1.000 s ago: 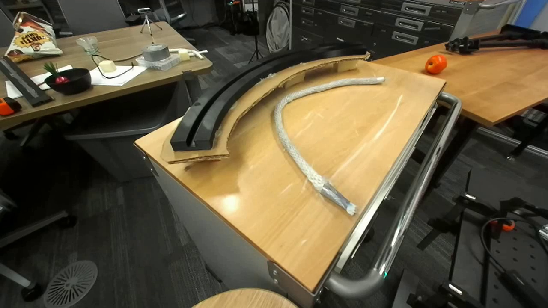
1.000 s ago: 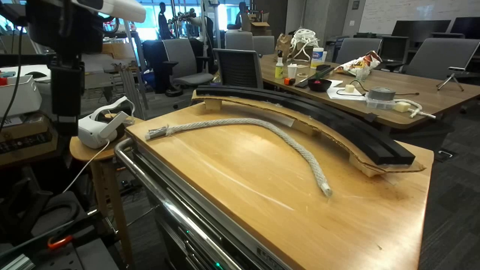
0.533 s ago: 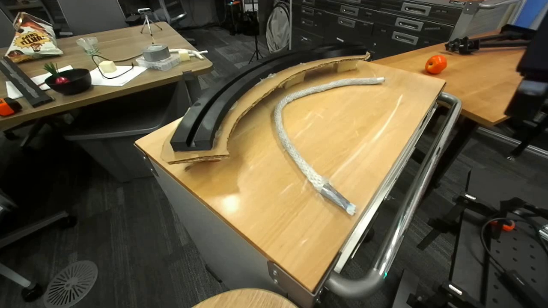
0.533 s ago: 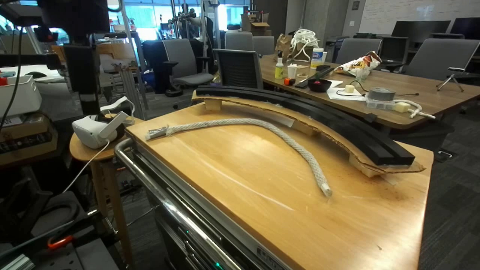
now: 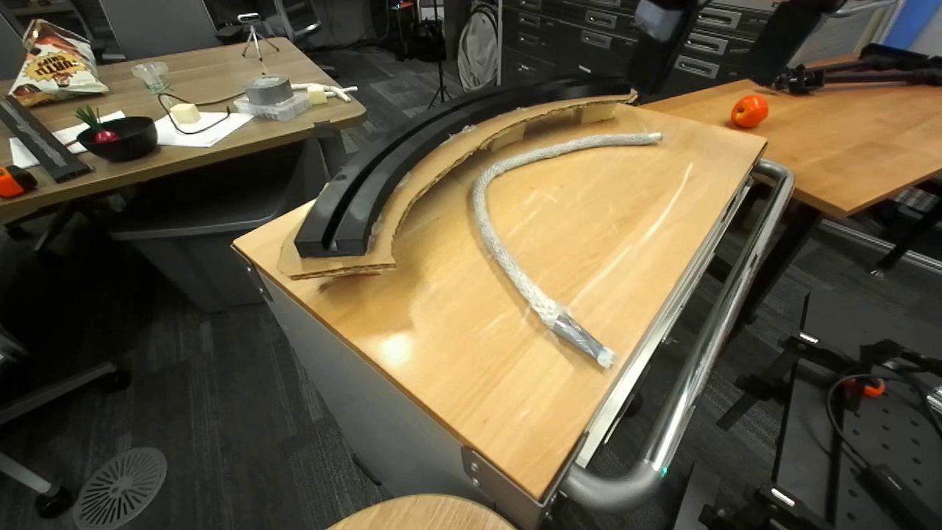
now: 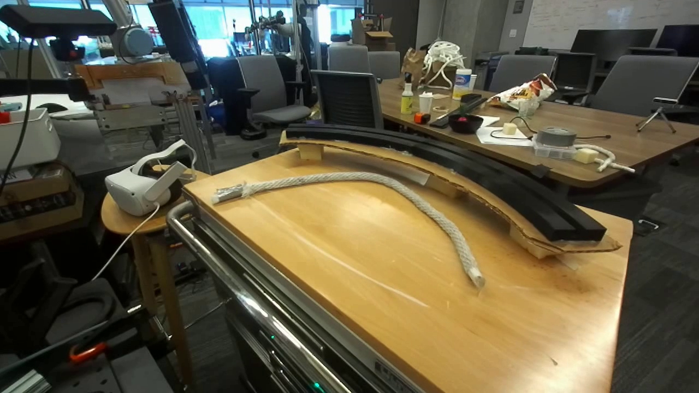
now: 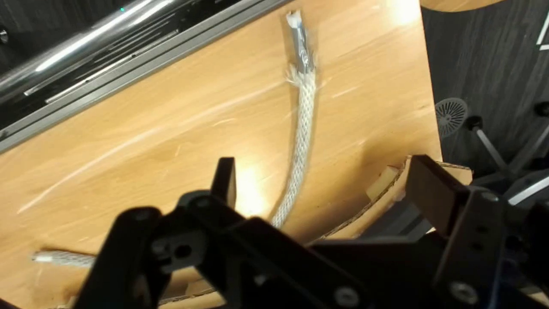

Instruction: Put the rope along the center of the black object

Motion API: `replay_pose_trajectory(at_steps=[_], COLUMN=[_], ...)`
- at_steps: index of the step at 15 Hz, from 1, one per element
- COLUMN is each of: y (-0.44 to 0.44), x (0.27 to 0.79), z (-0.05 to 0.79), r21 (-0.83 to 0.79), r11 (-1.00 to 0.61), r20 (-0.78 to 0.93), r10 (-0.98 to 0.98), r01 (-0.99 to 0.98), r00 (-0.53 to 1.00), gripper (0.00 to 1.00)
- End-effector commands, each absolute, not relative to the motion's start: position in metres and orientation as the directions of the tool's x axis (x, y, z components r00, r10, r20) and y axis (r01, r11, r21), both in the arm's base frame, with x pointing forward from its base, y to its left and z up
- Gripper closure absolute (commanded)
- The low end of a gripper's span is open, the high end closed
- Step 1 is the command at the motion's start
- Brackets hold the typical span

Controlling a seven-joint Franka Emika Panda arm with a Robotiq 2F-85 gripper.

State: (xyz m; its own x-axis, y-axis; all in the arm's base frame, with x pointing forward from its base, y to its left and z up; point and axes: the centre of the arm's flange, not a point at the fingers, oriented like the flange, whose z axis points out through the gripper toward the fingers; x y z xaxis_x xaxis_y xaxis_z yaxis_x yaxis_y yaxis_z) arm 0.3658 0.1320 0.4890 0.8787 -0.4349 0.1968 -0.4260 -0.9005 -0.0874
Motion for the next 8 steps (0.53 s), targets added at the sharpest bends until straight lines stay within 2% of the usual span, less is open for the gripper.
replay_pose_trajectory(at_steps=[1, 4, 8], y=[0.130, 0.124, 0.125], x=[0.365, 0.363, 0.388], z=[0.487, 0.490, 0.467], r21=[-0.086, -0.094, -0.004], r11=[-0.900, -0.895, -0.911], r20=[0.192, 0.193, 0.162], r10=[-0.437, -0.446, -0.407], r01=[-0.428, -0.436, -0.412], r00=[0.879, 0.874, 0.899], gripper=[0.00, 0.00, 0.00])
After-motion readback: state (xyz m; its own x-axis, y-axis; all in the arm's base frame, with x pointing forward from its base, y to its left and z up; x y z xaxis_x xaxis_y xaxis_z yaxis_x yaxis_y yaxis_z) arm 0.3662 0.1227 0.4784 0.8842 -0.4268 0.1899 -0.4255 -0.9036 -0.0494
